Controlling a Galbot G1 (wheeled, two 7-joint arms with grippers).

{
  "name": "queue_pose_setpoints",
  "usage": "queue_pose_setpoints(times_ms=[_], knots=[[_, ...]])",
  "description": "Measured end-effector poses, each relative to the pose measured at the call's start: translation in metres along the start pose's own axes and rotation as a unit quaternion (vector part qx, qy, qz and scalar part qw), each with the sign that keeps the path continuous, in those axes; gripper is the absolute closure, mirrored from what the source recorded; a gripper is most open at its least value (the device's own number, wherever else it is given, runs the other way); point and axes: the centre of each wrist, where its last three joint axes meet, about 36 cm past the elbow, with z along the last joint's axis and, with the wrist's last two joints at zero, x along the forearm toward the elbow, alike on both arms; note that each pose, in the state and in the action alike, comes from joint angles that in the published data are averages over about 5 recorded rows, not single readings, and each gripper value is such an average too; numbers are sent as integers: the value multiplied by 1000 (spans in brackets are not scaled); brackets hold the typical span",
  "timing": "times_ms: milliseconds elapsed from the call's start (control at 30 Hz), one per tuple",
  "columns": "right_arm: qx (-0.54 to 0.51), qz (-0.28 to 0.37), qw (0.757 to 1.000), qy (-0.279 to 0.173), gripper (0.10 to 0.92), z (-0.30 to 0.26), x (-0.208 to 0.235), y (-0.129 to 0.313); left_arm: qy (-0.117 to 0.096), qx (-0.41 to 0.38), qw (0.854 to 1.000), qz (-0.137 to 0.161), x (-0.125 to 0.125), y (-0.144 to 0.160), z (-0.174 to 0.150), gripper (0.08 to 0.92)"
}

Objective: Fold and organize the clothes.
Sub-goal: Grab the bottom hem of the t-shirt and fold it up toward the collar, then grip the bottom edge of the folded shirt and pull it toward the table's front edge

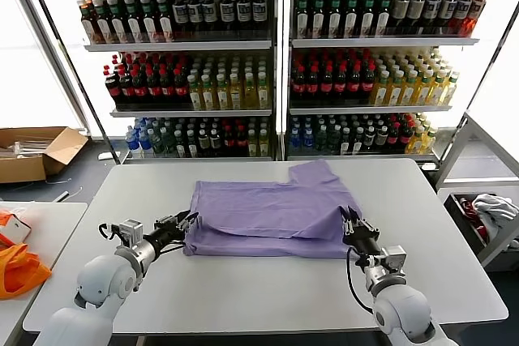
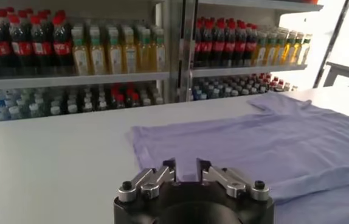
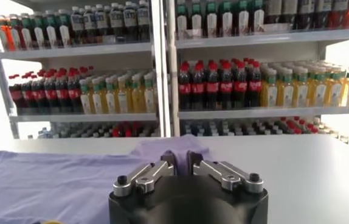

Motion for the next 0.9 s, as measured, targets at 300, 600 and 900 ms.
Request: queue_pose_setpoints(times_ms=[300,600,900], knots=[[14,48,998,27,273,-1,34,-6,9,-9,1000,-3,23,-19,17,269],[20,81,994,77,251,17,60,-6,25,1,1000,5,28,-43,37,177],[21,91,989,110,506,34,67,1,39,31,999,6,25,-45,46,338]])
